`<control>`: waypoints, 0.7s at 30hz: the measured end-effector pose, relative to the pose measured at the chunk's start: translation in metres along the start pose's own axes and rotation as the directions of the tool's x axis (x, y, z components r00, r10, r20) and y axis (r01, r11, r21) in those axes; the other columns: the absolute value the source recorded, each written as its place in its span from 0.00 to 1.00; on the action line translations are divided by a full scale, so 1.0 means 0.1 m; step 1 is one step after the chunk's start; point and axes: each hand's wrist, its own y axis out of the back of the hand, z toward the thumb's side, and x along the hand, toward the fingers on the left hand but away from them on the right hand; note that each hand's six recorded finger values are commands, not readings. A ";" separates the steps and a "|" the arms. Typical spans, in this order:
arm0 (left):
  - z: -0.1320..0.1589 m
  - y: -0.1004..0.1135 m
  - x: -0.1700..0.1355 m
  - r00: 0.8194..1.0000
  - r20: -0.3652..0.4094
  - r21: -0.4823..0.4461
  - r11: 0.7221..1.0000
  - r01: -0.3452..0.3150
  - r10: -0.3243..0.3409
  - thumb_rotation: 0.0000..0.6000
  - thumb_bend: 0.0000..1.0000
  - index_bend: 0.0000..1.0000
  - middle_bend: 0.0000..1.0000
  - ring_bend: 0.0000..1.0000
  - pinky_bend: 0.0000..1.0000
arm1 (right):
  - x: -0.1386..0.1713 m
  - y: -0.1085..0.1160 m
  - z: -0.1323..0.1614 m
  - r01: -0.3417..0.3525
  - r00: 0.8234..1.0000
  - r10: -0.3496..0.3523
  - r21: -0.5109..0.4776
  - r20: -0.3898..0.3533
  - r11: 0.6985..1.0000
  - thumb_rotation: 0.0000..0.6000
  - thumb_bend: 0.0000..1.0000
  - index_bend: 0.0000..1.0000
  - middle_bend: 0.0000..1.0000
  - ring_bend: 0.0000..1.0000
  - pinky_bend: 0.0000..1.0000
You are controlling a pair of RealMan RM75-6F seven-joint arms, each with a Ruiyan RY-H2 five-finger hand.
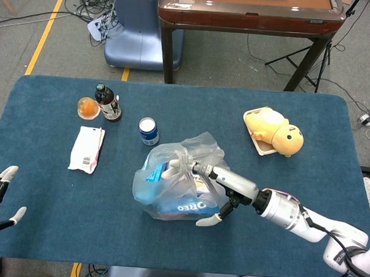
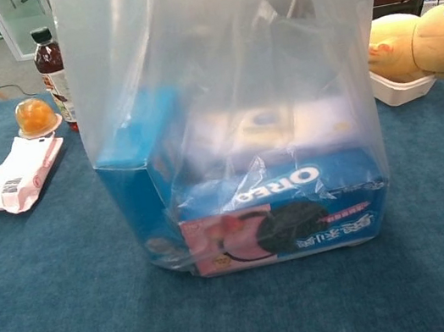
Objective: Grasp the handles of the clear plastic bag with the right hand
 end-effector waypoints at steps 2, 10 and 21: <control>0.00 0.00 0.00 1.000 0.000 0.000 1.000 0.001 -0.001 1.00 0.22 0.05 0.12 0.13 0.09 | -0.02 0.00 0.01 0.002 1.000 -0.002 -0.045 -0.015 0.999 1.00 0.00 0.00 0.15 0.03 0.12; 0.01 -0.01 0.00 1.000 0.000 0.004 1.000 0.005 -0.005 1.00 0.22 0.06 0.12 0.13 0.09 | -0.14 0.01 -0.02 0.002 0.998 -0.013 -0.187 -0.059 0.982 1.00 0.00 0.00 0.17 0.03 0.12; 0.02 0.01 -0.02 1.000 -0.004 0.003 1.000 0.001 -0.001 1.00 0.22 0.06 0.12 0.13 0.09 | -0.32 0.00 -0.03 -0.021 0.993 -0.025 -0.385 -0.113 0.923 1.00 0.00 0.01 0.21 0.08 0.12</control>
